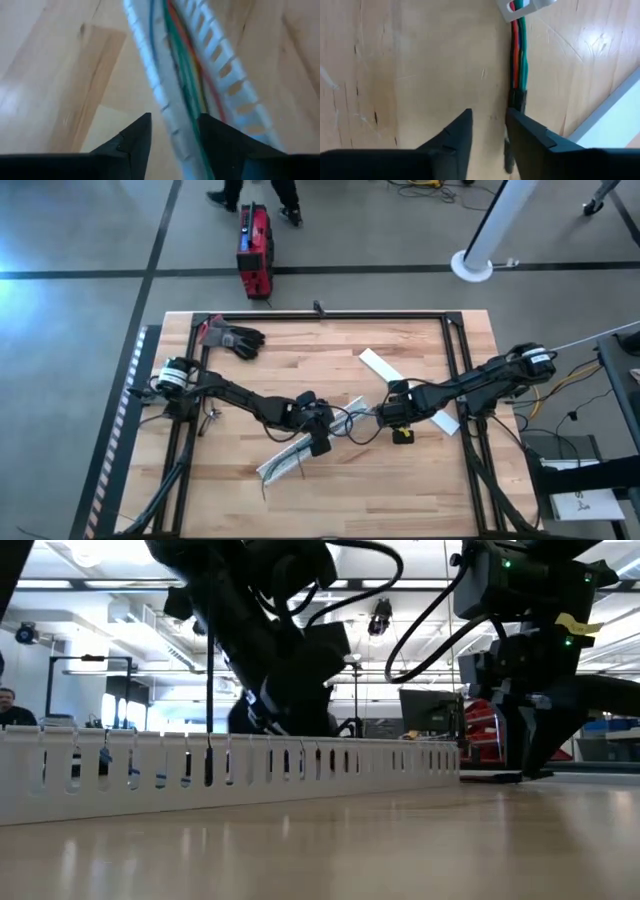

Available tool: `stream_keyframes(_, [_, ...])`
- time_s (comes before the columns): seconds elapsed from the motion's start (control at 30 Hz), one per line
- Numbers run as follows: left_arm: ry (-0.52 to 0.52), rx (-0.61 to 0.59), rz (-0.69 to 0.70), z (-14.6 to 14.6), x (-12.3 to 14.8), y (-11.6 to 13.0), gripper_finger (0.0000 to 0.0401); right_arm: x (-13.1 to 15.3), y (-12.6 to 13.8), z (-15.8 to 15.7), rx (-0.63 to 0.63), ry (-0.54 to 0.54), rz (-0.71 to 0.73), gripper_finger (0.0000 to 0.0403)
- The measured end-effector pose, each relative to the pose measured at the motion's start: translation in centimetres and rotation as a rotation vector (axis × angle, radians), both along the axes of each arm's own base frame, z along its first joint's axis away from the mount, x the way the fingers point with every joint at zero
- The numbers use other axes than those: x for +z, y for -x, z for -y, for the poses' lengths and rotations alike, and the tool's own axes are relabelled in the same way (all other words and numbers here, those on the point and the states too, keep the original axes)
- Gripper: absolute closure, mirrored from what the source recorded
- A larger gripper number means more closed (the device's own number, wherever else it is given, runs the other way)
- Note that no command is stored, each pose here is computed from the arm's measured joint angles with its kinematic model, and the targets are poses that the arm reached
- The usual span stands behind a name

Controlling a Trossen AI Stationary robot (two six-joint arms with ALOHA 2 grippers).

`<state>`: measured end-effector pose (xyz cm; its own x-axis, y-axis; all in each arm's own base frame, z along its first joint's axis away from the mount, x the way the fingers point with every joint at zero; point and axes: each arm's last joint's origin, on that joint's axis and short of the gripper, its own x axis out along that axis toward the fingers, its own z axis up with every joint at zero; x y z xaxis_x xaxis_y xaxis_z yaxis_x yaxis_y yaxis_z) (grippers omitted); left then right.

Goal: Ziptie cables
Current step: Put the zip-tied cables into the white cable duct

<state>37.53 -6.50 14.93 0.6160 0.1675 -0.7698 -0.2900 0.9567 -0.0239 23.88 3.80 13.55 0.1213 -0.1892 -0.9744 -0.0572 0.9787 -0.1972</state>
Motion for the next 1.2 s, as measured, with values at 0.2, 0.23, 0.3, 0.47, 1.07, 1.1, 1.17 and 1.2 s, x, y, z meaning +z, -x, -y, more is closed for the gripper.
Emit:
stream_keyframes(0.2, [-0.017,-0.016,-0.021,0.0,-0.7,-0.1,0.0349,0.0,0.0,0.0,0.018,0.001,-0.001,0.038])
stream_keyframes(0.23, [-0.021,-0.022,-0.02,0.0,-0.7,-0.1,0.0366,0.0,0.0,0.0,0.019,0.002,-0.001,0.0391])
stream_keyframes(0.3, [-0.029,-0.033,-0.02,0.0,-0.7,-0.2,0.0391,0.0,0.0,0.0,0.011,0.017,0.005,0.0397])
stream_keyframes(0.47, [-0.027,-0.045,-0.016,0.1,-0.7,-0.2,0.0384,0.0,0.0,0.1,-0.005,0.025,0.008,0.0361])
stream_keyframes(1.07, [-0.035,-0.057,-0.017,0.1,-0.6,-0.2,0.0399,-1.0,0.1,-0.2,-0.025,-0.067,-0.063,0.026])
stream_keyframes(1.1, [-0.035,-0.057,-0.015,0.1,-0.6,-0.2,0.0399,-1.3,0.0,-0.3,-0.028,-0.076,-0.074,0.0273])
stream_keyframes(1.17, [-0.034,-0.057,-0.013,0.1,-0.6,-0.2,0.04,-1.9,-0.1,-0.3,-0.022,-0.081,-0.102,0.0303])
stream_keyframes(1.2, [-0.034,-0.057,-0.012,0.1,-0.6,-0.2,0.04,-2.1,-0.2,-0.4,-0.011,-0.088,-0.115,0.0322])
